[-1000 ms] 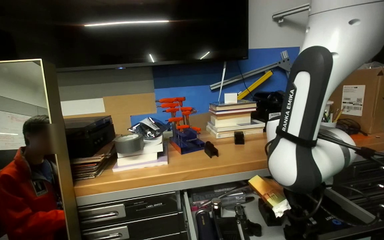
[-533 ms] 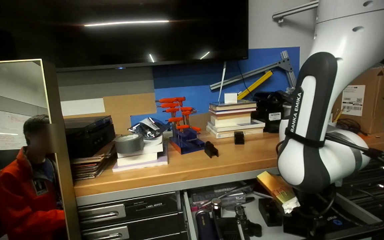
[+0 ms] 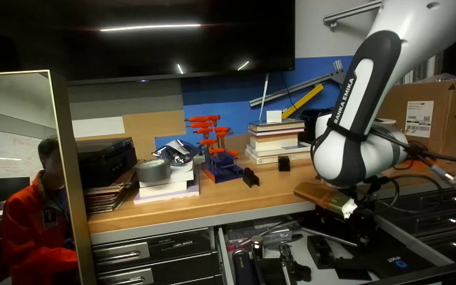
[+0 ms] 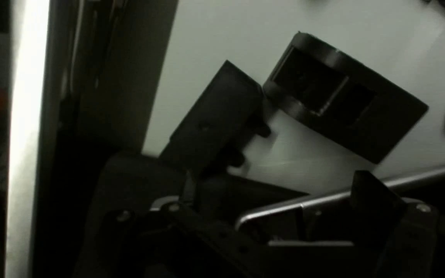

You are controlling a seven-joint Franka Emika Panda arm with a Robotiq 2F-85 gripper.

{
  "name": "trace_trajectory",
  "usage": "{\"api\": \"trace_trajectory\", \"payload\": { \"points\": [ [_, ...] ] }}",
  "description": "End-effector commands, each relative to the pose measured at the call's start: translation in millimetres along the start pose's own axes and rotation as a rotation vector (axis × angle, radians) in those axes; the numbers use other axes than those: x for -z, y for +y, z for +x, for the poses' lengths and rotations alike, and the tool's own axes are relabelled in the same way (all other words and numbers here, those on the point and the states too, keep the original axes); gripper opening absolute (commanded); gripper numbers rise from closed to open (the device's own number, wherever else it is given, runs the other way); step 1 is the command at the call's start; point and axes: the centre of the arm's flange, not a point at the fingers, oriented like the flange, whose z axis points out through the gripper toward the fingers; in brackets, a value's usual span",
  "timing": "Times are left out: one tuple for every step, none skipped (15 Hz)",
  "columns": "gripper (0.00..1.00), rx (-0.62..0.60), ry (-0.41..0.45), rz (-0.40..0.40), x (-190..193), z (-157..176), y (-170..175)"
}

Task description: Pick up the black objects from the countertop, put them in the drawer and close the drawer.

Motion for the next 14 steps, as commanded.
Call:
{"api": "trace_trajectory", "payload": {
  "points": [
    [1.00,0.179,0.007,-0.025,66,32,-28],
    [1.00,0.221,0.015,-0.031,80,40,-35],
    [1.00,0.276,0.014,-0.026,95,47,-43],
    [1.00,0.332,0.012,-0.018,106,54,-52],
    [1.00,0.387,0.015,-0.012,115,59,-63],
    [1.00,0.442,0.014,0.000,122,64,-75],
    [1.00,0.497,0.014,0.014,128,68,-86],
    [1.00,0.553,0.019,0.032,130,72,-101],
    [1.00,0.610,0.024,0.050,132,76,-114],
    [1.00,0.664,0.022,0.076,130,80,-130],
    [1.00,0.719,0.019,0.094,128,84,-145],
    [1.00,0.774,0.014,0.107,126,87,-160],
    [1.00,0.829,0.009,0.120,124,90,-174],
    [1.00,0.870,0.011,0.133,121,93,-187]
  ]
}}
